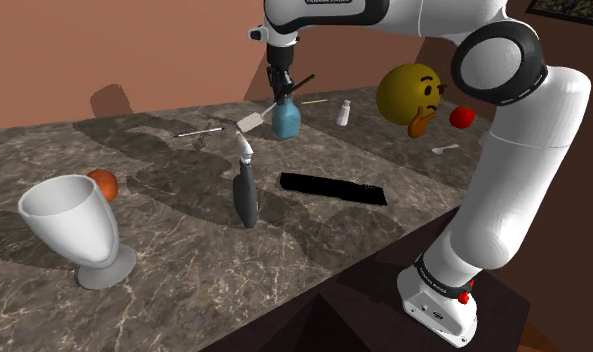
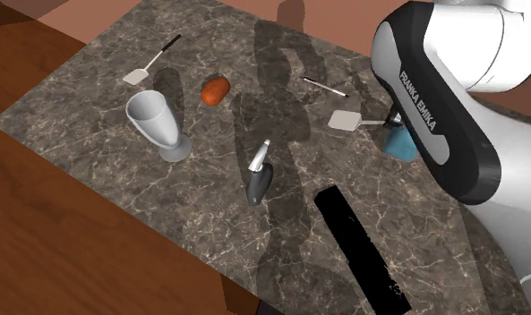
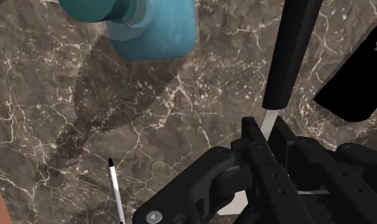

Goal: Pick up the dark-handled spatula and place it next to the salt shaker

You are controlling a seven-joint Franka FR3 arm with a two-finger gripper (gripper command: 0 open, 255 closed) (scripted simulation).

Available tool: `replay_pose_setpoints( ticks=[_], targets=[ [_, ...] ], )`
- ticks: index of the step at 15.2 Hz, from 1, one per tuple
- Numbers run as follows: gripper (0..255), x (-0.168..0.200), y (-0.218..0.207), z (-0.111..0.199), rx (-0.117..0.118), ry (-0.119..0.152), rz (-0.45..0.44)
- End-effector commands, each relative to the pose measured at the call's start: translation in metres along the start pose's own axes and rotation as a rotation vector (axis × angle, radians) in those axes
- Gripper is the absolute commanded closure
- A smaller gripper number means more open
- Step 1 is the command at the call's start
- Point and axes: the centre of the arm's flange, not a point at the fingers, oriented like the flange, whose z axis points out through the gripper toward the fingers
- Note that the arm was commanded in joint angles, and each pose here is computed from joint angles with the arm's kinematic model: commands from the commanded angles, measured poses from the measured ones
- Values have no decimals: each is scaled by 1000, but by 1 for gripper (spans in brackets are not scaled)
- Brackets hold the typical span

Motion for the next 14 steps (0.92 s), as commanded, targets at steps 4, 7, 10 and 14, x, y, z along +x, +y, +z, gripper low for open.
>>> replay_pose_setpoints(
  ticks=[4, 7, 10, 14],
  targets=[
    [255, -60, 27, 7, 0, 1, -2],
    [255, -95, 45, 10, 0, 1, -2],
    [255, -131, 62, 12, 0, 1, -2],
    [255, -178, 86, 15, 0, 1, -2]
  ],
)
